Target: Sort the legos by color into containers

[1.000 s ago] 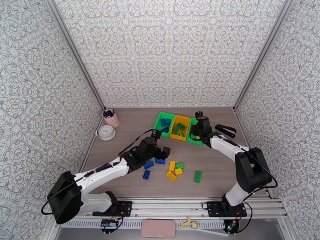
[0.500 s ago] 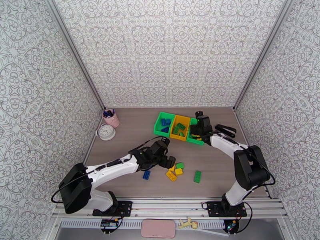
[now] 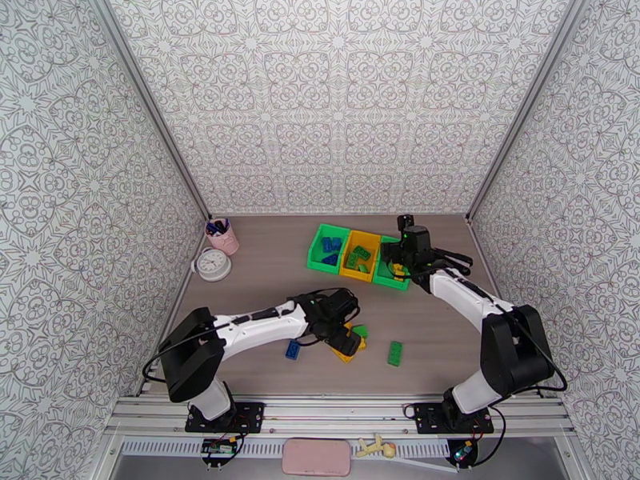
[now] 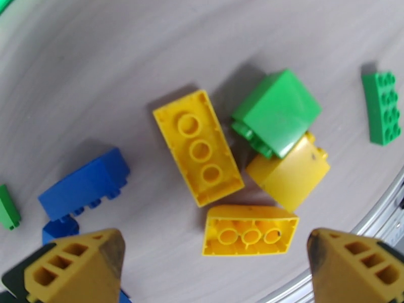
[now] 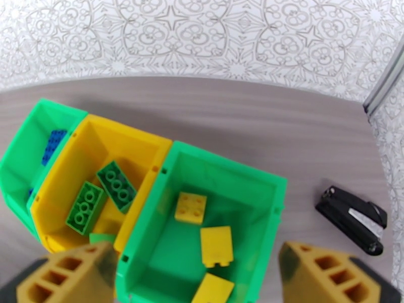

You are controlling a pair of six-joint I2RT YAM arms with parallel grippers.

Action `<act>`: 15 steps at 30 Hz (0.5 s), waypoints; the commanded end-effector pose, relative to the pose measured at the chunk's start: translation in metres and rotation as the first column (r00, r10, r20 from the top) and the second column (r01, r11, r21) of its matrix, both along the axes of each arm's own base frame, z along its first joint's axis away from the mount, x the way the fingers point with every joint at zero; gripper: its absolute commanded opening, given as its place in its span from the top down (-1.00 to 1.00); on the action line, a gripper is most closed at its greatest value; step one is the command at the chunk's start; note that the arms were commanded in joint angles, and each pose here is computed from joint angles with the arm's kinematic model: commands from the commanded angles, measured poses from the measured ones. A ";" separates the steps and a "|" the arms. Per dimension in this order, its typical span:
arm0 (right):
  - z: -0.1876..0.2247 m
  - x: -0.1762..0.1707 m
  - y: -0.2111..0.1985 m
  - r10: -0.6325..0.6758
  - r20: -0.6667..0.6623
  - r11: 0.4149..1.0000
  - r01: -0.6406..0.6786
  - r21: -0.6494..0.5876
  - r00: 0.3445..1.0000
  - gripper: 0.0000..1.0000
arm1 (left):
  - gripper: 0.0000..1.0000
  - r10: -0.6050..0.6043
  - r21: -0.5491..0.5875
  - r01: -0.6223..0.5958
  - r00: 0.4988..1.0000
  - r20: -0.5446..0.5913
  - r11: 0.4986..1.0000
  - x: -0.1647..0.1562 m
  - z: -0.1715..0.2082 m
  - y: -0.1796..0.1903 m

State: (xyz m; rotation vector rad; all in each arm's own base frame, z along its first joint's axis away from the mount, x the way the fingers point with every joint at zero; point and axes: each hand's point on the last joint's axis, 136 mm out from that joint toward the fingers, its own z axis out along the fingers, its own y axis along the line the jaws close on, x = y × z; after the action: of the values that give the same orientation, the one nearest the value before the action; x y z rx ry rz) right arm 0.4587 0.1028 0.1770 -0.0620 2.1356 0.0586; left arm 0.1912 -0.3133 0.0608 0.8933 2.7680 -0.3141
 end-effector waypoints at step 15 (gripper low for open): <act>0.005 -0.009 -0.004 0.010 0.029 0.999 -0.011 0.038 1.000 -0.76 | -0.99 -0.130 0.161 0.153 0.981 -0.147 0.975 -0.025 -0.025 -0.009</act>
State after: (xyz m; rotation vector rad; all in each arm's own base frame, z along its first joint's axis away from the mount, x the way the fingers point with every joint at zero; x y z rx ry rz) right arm 0.4538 0.1006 0.1753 -0.0615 2.1282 0.0794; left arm 0.1688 -0.3244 0.0385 1.1092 2.8620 -0.2026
